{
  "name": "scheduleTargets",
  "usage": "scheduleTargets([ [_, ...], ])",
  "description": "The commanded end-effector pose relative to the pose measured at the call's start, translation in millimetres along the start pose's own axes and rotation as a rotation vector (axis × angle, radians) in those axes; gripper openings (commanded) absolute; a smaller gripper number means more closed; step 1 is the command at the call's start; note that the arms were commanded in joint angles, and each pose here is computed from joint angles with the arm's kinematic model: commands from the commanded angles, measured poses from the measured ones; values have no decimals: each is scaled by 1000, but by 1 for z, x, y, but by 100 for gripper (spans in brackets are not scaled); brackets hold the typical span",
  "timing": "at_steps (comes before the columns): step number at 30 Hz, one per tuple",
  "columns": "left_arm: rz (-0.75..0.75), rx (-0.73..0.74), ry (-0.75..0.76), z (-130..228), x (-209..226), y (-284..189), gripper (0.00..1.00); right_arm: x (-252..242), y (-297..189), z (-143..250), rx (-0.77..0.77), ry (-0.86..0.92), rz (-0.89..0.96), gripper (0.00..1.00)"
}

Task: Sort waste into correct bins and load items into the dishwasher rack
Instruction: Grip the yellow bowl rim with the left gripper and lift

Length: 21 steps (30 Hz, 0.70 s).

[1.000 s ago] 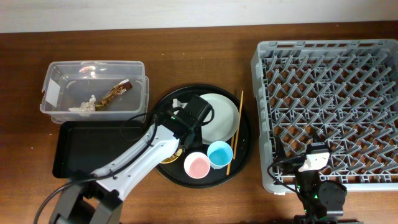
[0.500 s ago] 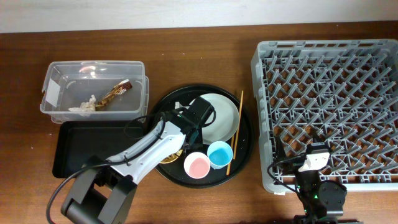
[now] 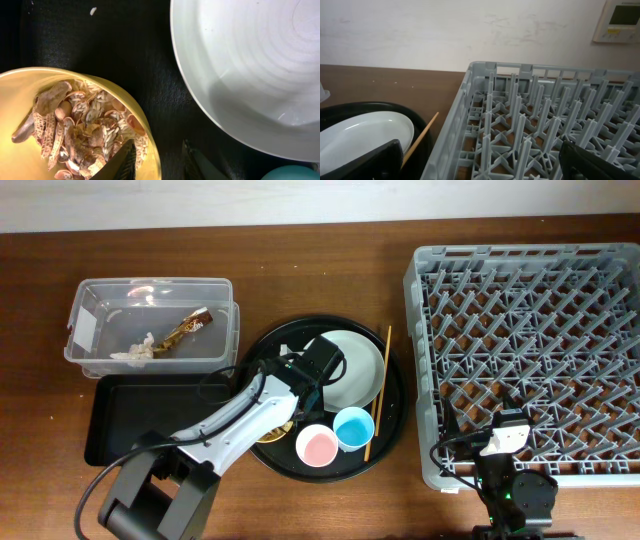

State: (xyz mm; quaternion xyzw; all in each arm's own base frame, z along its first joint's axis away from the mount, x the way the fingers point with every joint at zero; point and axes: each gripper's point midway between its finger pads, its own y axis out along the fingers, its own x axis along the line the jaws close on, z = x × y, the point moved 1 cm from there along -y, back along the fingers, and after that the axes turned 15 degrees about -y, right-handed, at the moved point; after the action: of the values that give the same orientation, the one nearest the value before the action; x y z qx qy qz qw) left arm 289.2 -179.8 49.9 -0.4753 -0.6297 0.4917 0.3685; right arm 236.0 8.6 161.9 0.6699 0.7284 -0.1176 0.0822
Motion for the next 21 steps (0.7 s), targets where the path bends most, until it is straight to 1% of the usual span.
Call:
scheduleTargets([
  [1, -19, -7, -8, 0, 2, 2, 30, 0, 0, 2, 4, 2, 2, 98],
  [6, -26, 15, -4, 4, 4, 2, 30, 0, 0, 2, 5, 2, 2, 98],
  [13, -22, -1, -7, 1, 3, 2, 30, 0, 0, 2, 5, 2, 2, 98],
  [14, -25, -7, -7, 0, 3, 2, 25, 0, 0, 2, 4, 2, 2, 98],
  [21, -27, -30, -10, -4, 3, 2, 22, 0, 0, 2, 5, 2, 2, 98],
])
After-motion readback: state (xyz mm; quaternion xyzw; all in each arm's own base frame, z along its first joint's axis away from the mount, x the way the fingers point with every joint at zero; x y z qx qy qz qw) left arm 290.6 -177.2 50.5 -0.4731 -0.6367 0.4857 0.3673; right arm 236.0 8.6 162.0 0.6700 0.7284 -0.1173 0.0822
